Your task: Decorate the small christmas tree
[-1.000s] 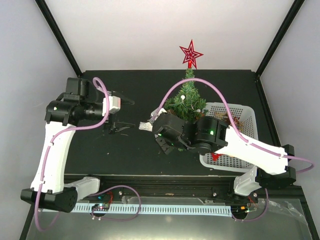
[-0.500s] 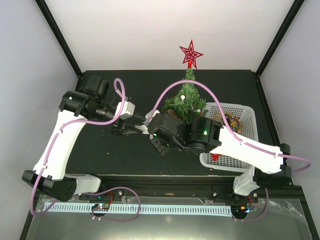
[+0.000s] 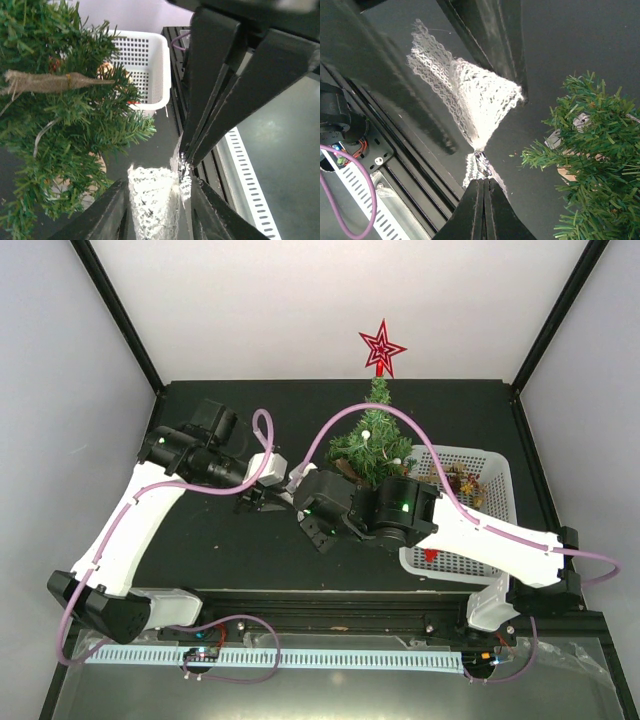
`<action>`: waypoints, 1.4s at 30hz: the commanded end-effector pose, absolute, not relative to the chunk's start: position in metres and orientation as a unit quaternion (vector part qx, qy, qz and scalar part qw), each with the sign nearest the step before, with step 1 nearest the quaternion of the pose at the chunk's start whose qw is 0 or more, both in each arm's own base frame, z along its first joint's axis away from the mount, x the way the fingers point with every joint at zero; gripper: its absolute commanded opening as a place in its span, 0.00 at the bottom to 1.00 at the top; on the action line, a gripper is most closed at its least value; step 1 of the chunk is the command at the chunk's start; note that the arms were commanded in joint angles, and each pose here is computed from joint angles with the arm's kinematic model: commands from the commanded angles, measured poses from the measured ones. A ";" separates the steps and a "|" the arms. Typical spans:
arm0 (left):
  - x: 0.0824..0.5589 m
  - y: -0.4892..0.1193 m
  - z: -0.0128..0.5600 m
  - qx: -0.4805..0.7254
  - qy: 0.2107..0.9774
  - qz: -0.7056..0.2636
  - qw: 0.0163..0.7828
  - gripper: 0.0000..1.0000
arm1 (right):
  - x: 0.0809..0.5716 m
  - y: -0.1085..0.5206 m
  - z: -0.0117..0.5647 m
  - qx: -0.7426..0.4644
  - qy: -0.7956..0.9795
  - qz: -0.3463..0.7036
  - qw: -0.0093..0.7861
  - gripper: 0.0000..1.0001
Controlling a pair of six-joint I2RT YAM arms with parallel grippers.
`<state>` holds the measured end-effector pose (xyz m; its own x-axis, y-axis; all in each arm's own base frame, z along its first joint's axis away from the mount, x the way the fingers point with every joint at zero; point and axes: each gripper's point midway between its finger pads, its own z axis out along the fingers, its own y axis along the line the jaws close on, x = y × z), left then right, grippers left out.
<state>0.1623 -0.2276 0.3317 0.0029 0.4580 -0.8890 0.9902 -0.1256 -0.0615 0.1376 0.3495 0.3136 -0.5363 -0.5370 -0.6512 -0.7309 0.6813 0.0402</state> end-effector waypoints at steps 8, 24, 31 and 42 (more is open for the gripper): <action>0.175 -0.231 0.329 0.629 0.582 -0.381 0.346 0.27 | 0.134 0.344 0.316 -0.360 0.860 0.172 0.319 0.01; 0.171 -0.234 0.325 0.630 0.579 -0.392 0.338 0.02 | 0.135 0.338 0.314 -0.354 0.860 0.170 0.325 0.01; 0.176 -0.237 0.329 0.622 0.580 -0.394 0.347 0.02 | 0.144 0.329 0.320 -0.332 0.863 0.154 0.347 0.28; 0.205 -0.247 0.326 0.606 0.602 -0.395 0.338 0.02 | 0.164 0.267 0.392 -0.216 0.833 0.191 0.473 0.41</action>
